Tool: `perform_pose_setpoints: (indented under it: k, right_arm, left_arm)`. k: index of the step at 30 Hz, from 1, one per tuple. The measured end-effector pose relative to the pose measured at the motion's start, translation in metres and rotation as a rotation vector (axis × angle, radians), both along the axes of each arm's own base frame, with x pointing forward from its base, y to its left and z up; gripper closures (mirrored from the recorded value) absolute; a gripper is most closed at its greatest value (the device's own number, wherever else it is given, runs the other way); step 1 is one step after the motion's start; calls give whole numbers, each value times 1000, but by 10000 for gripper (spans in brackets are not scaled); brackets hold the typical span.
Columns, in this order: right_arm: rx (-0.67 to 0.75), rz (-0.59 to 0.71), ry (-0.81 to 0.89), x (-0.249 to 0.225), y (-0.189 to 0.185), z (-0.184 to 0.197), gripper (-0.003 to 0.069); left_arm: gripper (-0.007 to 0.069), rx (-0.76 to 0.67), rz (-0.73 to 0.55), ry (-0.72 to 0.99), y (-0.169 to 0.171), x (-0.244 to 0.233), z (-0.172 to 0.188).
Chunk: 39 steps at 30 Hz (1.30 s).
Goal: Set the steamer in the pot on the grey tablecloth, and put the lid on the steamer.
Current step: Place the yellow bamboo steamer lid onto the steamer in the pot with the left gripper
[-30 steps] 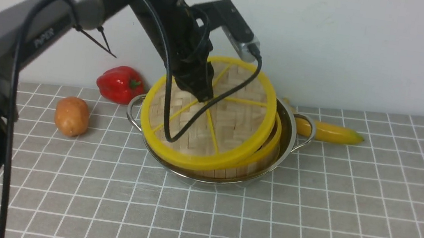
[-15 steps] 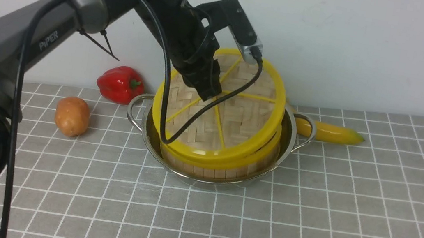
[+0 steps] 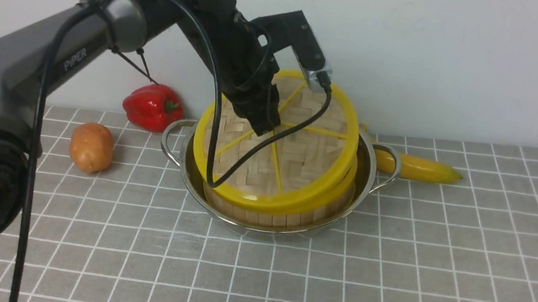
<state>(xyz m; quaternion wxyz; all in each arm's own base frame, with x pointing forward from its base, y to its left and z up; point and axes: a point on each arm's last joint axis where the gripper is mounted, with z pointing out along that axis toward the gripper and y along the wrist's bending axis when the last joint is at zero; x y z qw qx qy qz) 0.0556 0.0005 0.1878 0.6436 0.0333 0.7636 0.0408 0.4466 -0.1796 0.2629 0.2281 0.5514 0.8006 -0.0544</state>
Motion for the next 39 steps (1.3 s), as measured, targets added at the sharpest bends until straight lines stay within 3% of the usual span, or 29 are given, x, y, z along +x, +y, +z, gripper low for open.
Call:
perform_pose_setpoints:
  k: [39]
  right_arm:
    - [0,0,0,0,0,0,416]
  left_arm:
    - [509,0,-59,-48,-4,8,-12]
